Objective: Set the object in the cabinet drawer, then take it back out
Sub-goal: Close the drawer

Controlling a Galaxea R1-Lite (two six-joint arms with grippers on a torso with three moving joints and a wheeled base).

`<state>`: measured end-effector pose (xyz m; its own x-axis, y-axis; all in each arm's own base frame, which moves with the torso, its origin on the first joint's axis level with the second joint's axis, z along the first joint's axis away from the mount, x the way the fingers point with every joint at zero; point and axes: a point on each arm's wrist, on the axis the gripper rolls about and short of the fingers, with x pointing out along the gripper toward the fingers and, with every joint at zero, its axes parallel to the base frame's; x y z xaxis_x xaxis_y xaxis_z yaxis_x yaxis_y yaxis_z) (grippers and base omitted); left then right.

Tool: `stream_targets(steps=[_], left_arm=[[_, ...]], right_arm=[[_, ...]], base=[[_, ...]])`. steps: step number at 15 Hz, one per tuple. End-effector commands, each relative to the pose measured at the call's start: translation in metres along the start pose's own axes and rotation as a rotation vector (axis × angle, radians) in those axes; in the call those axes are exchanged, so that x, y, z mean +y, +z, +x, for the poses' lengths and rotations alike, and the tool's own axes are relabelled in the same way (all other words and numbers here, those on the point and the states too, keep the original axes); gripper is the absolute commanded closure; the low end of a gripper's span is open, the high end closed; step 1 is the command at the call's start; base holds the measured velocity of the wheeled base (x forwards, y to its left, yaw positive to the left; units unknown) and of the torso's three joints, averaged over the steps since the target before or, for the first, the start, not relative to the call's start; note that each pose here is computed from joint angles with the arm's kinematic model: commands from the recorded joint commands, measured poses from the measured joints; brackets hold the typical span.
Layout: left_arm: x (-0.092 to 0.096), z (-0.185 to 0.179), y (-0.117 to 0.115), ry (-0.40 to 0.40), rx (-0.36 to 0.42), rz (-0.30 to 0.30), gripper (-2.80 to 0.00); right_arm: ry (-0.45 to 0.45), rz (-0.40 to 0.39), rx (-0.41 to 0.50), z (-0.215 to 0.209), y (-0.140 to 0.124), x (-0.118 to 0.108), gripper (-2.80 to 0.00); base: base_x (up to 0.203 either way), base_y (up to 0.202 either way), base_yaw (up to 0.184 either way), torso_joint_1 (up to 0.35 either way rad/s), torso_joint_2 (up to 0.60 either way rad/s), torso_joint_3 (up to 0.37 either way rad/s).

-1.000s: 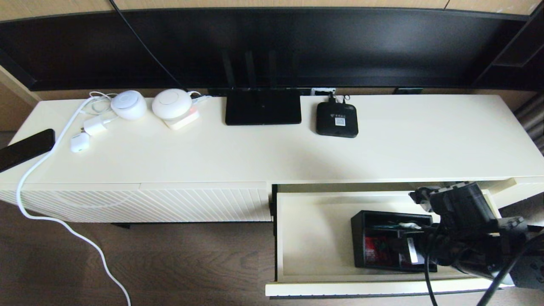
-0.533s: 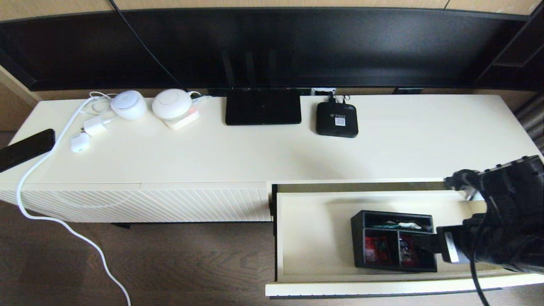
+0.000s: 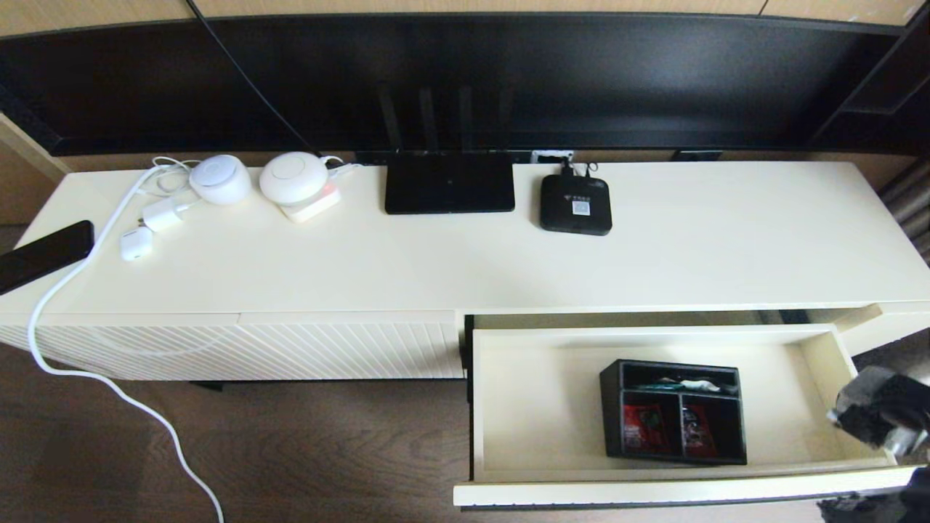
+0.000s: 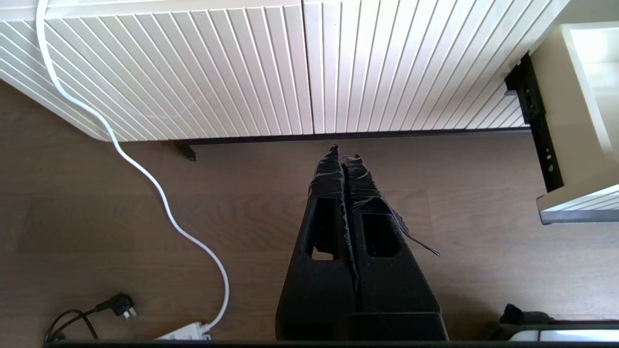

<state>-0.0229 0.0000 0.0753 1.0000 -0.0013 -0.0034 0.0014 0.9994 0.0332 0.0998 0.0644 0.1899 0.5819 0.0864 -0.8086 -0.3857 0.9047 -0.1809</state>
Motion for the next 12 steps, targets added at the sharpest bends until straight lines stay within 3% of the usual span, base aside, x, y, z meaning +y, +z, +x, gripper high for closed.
stream_targets(steps=[1, 3, 6, 12], left_arm=[[0.0, 0.0, 0.0, 0.0, 0.0, 0.001, 0.0], [0.0, 0.0, 0.0, 0.0, 0.0, 0.001, 0.0], [0.0, 0.0, 0.0, 0.0, 0.0, 0.001, 0.0], [0.0, 0.0, 0.0, 0.0, 0.002, 0.001, 0.0]], right_arm=[[0.049, -0.125, 0.027, 0.003, -0.02, 0.01, 0.0], [0.074, -0.233, 0.088, 0.017, -0.036, 0.019, 0.0], [0.104, -0.333, 0.076, 0.046, -0.048, 0.03, 0.0], [0.118, -0.445, 0.038, 0.087, -0.059, 0.044, 0.0]], base=[[0.0, 0.0, 0.0, 0.0, 0.0, 0.0], [0.0, 0.0, 0.0, 0.0, 0.0, 0.0], [0.0, 0.0, 0.0, 0.0, 0.0, 0.0], [0.0, 0.0, 0.0, 0.0, 0.0, 0.0]])
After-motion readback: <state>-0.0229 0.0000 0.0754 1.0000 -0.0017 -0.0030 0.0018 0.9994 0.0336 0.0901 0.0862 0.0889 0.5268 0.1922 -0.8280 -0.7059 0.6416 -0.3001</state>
